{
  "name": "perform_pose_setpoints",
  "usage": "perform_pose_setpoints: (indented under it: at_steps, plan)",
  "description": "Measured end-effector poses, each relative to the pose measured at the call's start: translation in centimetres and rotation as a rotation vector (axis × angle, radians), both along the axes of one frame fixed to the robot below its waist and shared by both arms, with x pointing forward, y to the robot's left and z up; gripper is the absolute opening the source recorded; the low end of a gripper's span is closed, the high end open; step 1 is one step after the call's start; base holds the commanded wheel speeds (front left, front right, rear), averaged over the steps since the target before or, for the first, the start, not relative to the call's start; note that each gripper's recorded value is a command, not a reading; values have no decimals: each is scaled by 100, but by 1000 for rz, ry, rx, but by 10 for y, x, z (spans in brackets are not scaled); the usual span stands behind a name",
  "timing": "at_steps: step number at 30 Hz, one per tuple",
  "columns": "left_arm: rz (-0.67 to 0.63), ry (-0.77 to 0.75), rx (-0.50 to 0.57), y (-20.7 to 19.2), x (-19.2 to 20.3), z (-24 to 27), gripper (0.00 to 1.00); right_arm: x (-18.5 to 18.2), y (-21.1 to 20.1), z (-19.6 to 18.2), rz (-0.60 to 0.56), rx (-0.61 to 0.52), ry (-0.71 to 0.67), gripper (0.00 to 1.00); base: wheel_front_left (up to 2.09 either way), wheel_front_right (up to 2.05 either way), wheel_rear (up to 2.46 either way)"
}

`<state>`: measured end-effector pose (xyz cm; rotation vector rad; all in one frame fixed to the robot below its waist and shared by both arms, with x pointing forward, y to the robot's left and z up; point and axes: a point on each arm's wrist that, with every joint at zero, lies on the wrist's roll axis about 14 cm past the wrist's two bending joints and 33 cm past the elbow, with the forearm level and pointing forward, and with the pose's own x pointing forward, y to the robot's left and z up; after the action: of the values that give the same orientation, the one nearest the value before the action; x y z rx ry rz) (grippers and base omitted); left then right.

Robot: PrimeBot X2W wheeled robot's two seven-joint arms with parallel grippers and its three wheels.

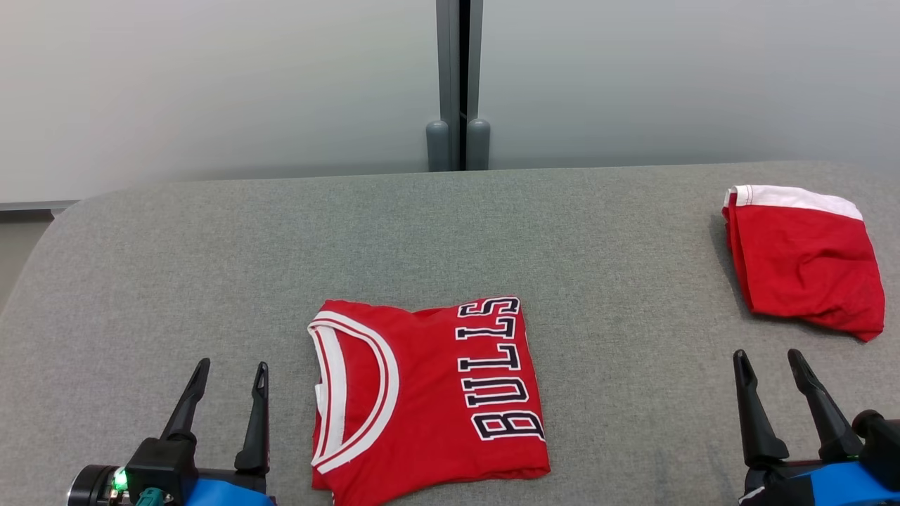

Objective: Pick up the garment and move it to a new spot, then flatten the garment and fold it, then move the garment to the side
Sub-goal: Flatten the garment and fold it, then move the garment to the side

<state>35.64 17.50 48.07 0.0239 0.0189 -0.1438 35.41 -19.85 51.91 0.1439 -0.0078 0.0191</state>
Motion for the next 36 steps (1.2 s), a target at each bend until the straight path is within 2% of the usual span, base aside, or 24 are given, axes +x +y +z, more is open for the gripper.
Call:
perform_pose_setpoints:
  at_steps: [27, 32, 36]
  plan:
    - [13, 18, 3, 3, -3, -5, 100, -4, 4, -2, 14, -10, 24, 100, 0, 0, 0]
    - [23, -18, 3, 6, 10, 6, 100, 9, 15, -14, 58, -18, 70, 100, 0, 0, 0]
    - [43, -53, -1, 10, 29, 15, 100, 35, 43, -33, 150, -13, 127, 100, 0, 0, 0]
